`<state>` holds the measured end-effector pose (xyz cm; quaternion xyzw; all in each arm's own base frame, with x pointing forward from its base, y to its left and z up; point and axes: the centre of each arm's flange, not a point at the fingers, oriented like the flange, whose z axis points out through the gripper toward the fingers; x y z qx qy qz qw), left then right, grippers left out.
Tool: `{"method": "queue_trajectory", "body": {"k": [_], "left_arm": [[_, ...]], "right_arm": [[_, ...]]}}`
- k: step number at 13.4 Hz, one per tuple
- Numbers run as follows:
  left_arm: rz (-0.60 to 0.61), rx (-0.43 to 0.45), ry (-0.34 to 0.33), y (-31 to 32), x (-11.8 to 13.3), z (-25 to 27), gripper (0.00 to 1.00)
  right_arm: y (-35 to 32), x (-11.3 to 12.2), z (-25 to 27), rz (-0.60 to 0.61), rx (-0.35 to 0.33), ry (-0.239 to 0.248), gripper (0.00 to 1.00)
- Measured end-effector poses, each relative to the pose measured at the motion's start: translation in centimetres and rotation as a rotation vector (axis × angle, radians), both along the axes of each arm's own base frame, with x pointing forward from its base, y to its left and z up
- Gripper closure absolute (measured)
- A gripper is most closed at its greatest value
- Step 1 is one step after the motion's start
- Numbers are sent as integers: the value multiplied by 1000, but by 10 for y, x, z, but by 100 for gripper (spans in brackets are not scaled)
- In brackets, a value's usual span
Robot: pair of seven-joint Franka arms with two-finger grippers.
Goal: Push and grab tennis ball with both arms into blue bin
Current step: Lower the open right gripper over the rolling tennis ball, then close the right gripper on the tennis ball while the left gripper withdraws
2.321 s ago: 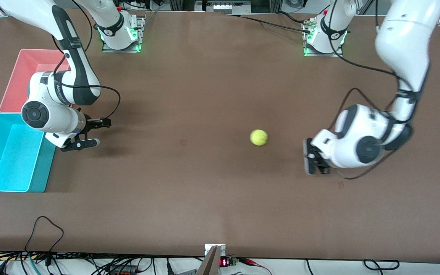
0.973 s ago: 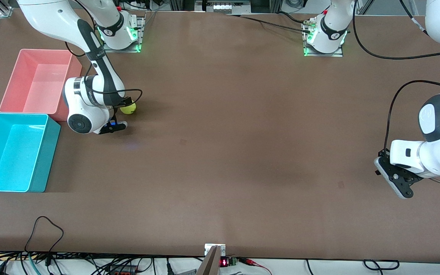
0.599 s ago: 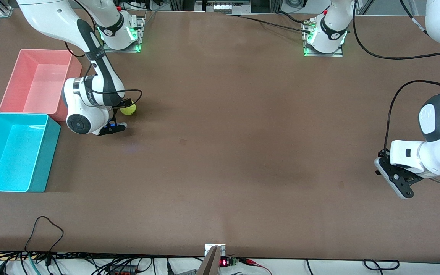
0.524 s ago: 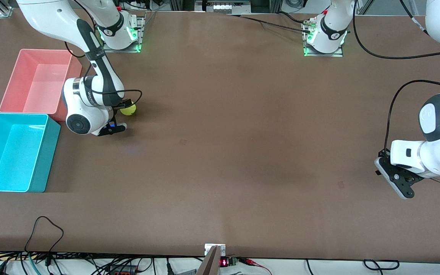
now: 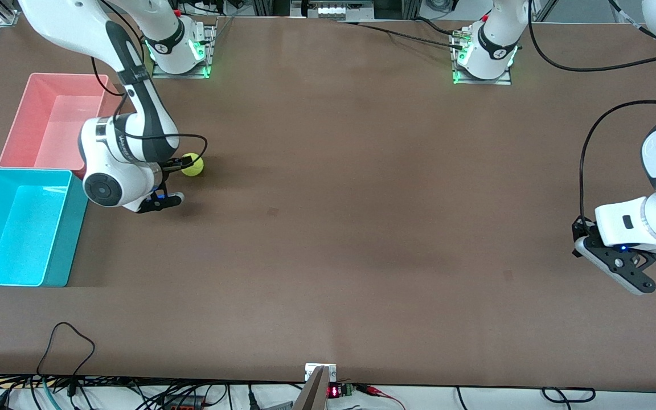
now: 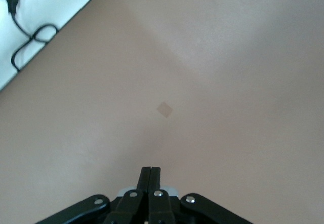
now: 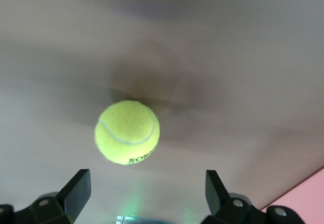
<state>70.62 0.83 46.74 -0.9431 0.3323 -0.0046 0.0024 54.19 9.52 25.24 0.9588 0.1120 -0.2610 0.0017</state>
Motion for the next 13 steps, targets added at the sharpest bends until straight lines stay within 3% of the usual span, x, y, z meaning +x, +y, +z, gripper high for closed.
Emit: {"method": "queue_trajectory", "body": {"k": [3, 5, 8, 11, 13], "left_arm": [[219, -39, 103, -6, -16, 6, 98], [353, -47, 153, -6, -26, 15, 97], [471, -32, 148, -4, -37, 41, 71], [514, -19, 151, -1, -48, 60, 41], [527, -16, 143, 1, -52, 69, 21]], "right_arm": [[7, 4, 41, 10, 32, -120, 0], [15, -11, 47, 26, 59, -208, 0], [30, -49, 19, 64, 85, -295, 0], [36, -72, -8, 98, 91, -316, 0], [34, -75, -12, 122, 90, -322, 0]]}}
